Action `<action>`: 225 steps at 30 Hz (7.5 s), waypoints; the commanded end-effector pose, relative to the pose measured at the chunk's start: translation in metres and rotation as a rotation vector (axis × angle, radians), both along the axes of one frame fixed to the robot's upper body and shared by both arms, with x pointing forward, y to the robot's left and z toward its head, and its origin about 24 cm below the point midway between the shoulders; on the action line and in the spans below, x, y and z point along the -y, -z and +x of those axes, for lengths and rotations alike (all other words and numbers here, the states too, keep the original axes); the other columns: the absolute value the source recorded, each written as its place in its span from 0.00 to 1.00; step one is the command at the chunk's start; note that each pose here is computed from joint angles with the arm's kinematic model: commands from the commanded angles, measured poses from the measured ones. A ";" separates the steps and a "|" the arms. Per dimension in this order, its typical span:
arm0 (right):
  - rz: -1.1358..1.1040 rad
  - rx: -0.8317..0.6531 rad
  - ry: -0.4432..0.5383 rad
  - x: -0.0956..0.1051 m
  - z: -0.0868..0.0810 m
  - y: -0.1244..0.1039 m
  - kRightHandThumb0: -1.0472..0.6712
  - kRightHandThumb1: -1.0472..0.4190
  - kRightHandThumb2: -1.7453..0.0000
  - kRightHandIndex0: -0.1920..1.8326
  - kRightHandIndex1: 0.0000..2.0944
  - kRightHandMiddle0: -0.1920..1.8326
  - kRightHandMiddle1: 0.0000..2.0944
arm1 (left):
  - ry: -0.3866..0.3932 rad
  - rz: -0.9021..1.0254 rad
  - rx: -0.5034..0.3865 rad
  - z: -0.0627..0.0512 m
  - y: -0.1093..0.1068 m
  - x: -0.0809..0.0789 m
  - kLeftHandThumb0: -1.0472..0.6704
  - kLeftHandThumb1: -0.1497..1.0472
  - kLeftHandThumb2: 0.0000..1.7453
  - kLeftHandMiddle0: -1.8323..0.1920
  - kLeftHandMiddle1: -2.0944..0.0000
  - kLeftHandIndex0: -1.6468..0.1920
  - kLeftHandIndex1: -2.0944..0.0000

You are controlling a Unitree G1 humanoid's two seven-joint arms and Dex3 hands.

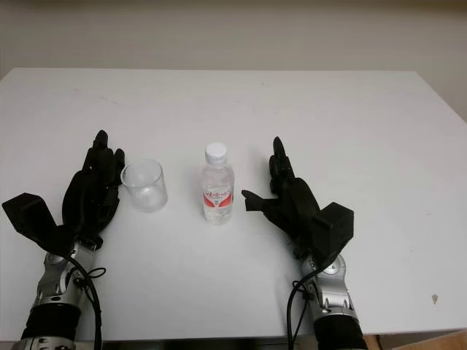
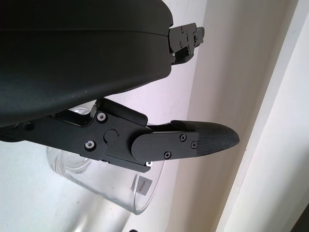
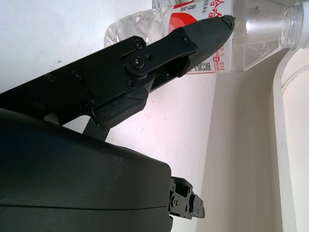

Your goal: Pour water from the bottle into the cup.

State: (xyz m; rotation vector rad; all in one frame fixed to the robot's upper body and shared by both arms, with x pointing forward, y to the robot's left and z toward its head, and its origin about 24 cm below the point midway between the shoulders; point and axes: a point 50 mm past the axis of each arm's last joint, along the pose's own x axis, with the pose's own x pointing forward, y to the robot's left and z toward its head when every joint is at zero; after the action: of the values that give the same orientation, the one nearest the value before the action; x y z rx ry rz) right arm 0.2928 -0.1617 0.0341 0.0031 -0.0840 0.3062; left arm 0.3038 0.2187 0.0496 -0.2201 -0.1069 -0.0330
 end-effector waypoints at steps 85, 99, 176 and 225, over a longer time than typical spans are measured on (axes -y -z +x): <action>-0.237 0.126 -0.265 -0.075 0.019 -0.012 0.33 0.00 0.78 0.99 1.00 0.84 1.00 | -0.016 -0.022 -0.005 0.003 0.005 0.013 0.19 1.00 0.25 0.97 0.98 0.98 0.98; -0.336 0.293 -0.131 -0.075 0.068 -0.068 0.38 0.00 0.72 1.00 1.00 0.91 1.00 | -0.022 -0.017 -0.006 0.002 0.005 0.013 0.20 1.00 0.25 0.97 0.97 0.98 0.97; -1.539 1.431 0.176 -0.120 0.098 -0.145 0.32 0.00 0.94 0.68 1.00 0.32 0.95 | -0.043 -0.047 0.003 0.005 0.011 0.017 0.18 1.00 0.23 0.97 0.98 0.98 0.98; 0.095 -0.078 0.127 0.002 0.046 -0.057 0.35 0.00 0.79 0.70 1.00 0.48 1.00 | -0.013 -0.035 0.000 0.004 0.010 0.016 0.19 1.00 0.26 0.99 0.98 1.00 0.98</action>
State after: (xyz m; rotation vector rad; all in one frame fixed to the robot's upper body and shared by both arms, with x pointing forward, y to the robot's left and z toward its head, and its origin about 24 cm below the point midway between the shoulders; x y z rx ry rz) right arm 0.3409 -0.1640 0.0860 0.0918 -0.0036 0.1767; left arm 0.3142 0.2039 0.0508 -0.2409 -0.1490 -0.0256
